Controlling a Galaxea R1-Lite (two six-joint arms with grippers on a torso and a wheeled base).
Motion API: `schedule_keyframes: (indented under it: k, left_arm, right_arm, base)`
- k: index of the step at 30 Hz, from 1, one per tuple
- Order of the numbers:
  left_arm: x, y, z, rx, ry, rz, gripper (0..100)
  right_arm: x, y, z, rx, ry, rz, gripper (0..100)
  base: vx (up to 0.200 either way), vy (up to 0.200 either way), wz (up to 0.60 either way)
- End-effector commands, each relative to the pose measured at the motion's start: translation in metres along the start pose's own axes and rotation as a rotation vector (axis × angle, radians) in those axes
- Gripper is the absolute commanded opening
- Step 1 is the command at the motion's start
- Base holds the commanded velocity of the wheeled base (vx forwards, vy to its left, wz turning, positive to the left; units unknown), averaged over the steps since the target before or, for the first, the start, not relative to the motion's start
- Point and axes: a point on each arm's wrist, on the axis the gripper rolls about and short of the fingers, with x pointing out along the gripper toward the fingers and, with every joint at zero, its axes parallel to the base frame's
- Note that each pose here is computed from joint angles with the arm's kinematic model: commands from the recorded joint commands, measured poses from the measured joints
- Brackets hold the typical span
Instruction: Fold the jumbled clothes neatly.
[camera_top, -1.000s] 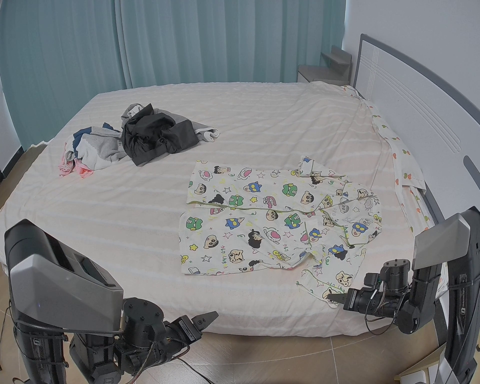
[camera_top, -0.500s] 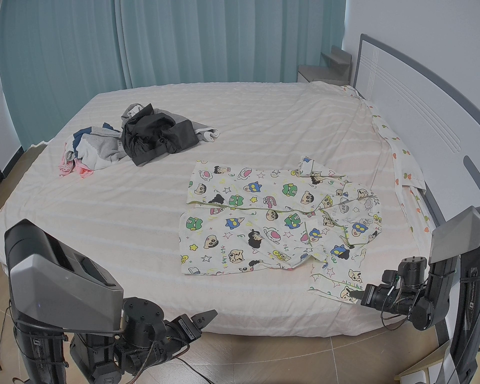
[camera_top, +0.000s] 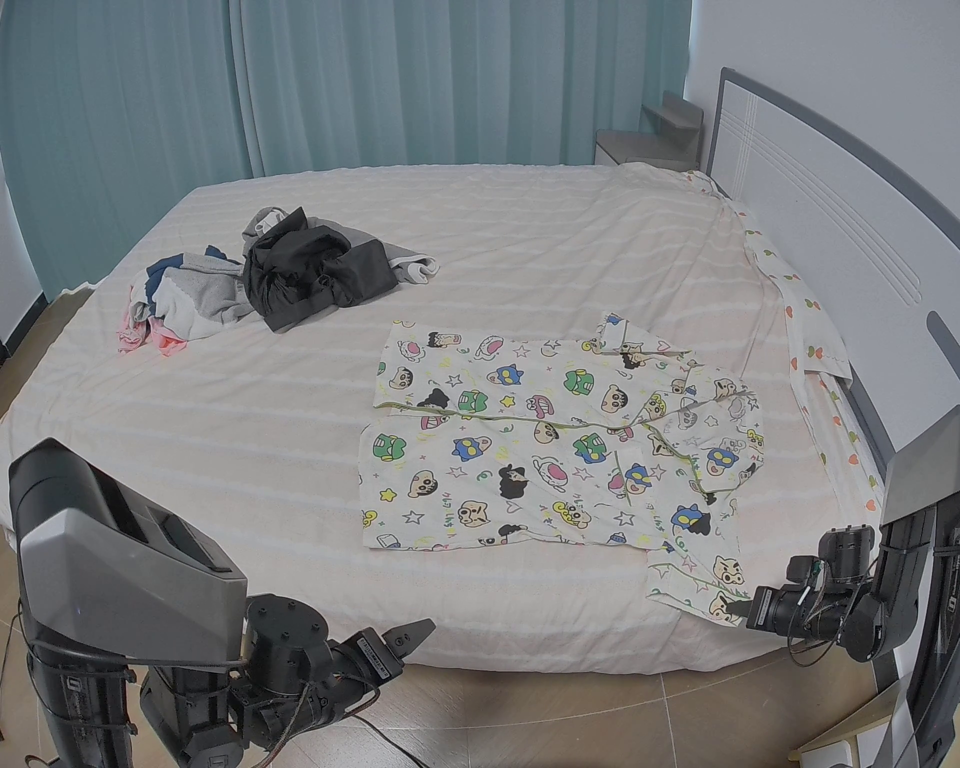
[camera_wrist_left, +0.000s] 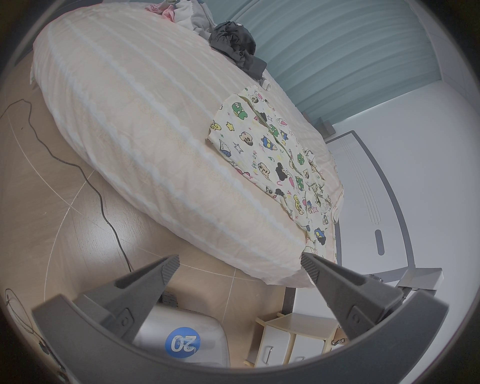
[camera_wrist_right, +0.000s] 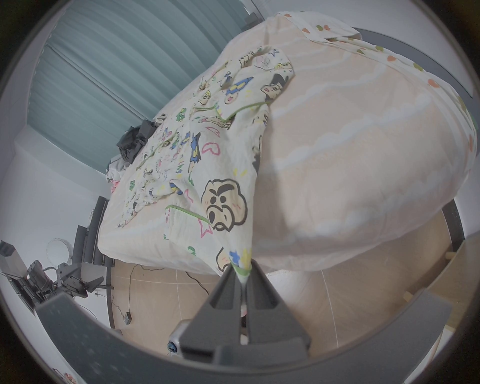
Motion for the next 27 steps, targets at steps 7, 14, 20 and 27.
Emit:
schedule_keyframes:
  k: [7, 14, 20, 27]
  left_arm:
    - [0.001, -0.002, 0.001, -0.002, -0.010, -0.016, 100]
    - [0.010, -0.007, 0.007, -0.013, -0.048, -0.044, 100]
    - [0.031, -0.011, 0.014, -0.008, -0.145, -0.038, 100]
    - [0.045, -0.006, 0.020, 0.081, -0.161, 0.008, 100]
  right_arm:
    - [-0.008, -0.004, -0.003, -0.007, 0.014, -0.022, 0]
    - [-0.010, -0.006, -0.001, -0.021, -0.004, -0.027, 0]
    - [-0.013, -0.002, -0.001, -0.033, -0.007, -0.018, 0]
    - [-0.012, 0.000, -0.002, -0.049, -0.022, -0.023, 0]
  base:
    - [0.000, 0.000, 0.00]
    - [0.000, 0.000, 0.00]
    - [0.000, 0.000, 0.00]
    - [0.000, 0.000, 0.00]
